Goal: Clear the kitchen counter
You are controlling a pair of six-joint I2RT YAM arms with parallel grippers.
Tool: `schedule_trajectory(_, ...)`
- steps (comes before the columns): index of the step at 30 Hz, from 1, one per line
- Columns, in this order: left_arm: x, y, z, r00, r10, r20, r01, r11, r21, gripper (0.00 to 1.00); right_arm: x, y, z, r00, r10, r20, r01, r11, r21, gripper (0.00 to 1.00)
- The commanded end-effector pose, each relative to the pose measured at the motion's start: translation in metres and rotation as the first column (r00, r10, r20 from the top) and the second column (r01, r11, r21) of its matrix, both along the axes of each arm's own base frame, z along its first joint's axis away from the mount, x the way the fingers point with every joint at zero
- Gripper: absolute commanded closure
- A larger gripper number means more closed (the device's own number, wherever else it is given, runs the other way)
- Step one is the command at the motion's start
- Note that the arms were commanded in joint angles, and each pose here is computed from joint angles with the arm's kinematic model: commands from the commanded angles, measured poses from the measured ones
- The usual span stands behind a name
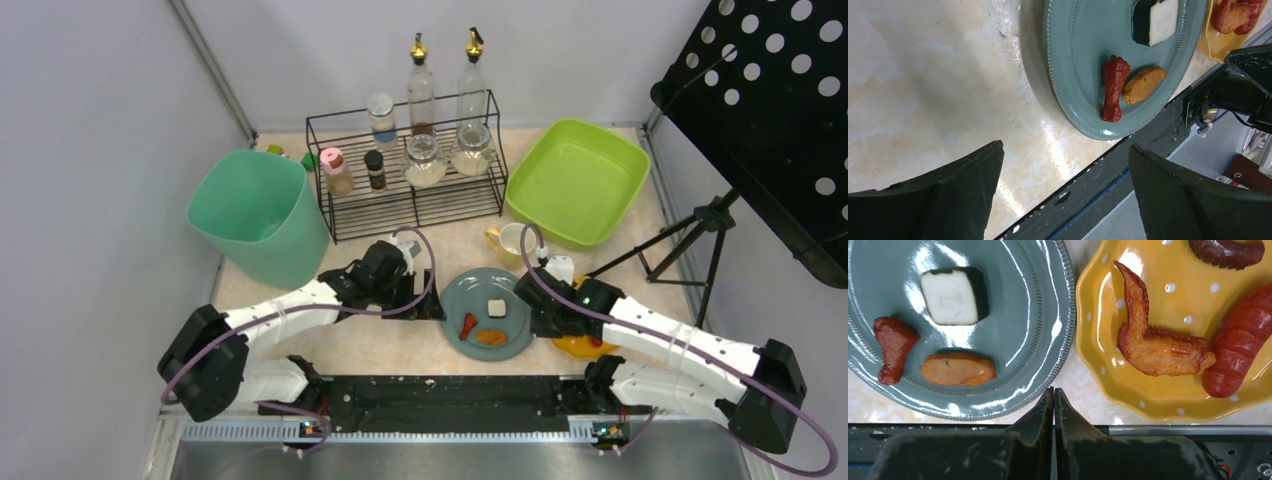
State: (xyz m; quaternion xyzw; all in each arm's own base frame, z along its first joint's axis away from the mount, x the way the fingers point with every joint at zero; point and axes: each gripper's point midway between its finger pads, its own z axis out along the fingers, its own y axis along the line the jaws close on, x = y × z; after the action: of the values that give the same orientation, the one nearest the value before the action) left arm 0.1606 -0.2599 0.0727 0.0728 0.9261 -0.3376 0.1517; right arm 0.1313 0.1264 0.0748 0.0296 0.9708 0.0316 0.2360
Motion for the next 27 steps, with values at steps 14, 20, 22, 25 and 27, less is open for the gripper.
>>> schedule_trajectory(14,0.005,-0.019,-0.013,0.998,-0.064,0.004,0.064,0.997,-0.049,0.01,-0.023,-0.002,-0.024,0.992,-0.098,-0.079,0.105,0.991,0.085,0.54)
schedule_trajectory(20,0.005,-0.021,-0.016,0.997,-0.078,-0.006,0.078,0.996,-0.047,0.01,-0.019,0.008,-0.030,0.987,-0.148,-0.065,0.157,0.972,0.175,0.52)
schedule_trajectory(22,0.004,-0.021,-0.017,0.997,-0.081,-0.008,0.081,0.996,-0.045,0.01,-0.017,0.016,-0.031,0.986,-0.155,-0.066,0.166,0.963,0.214,0.52)
schedule_trajectory(25,0.004,-0.021,-0.018,0.997,-0.082,-0.010,0.082,0.996,-0.044,0.01,-0.012,0.019,-0.030,0.982,-0.181,-0.049,0.188,0.954,0.232,0.52)
schedule_trajectory(27,0.004,-0.021,-0.018,0.996,-0.084,-0.008,0.084,0.995,-0.045,0.01,-0.008,0.017,-0.031,0.978,-0.204,-0.036,0.207,0.953,0.222,0.52)
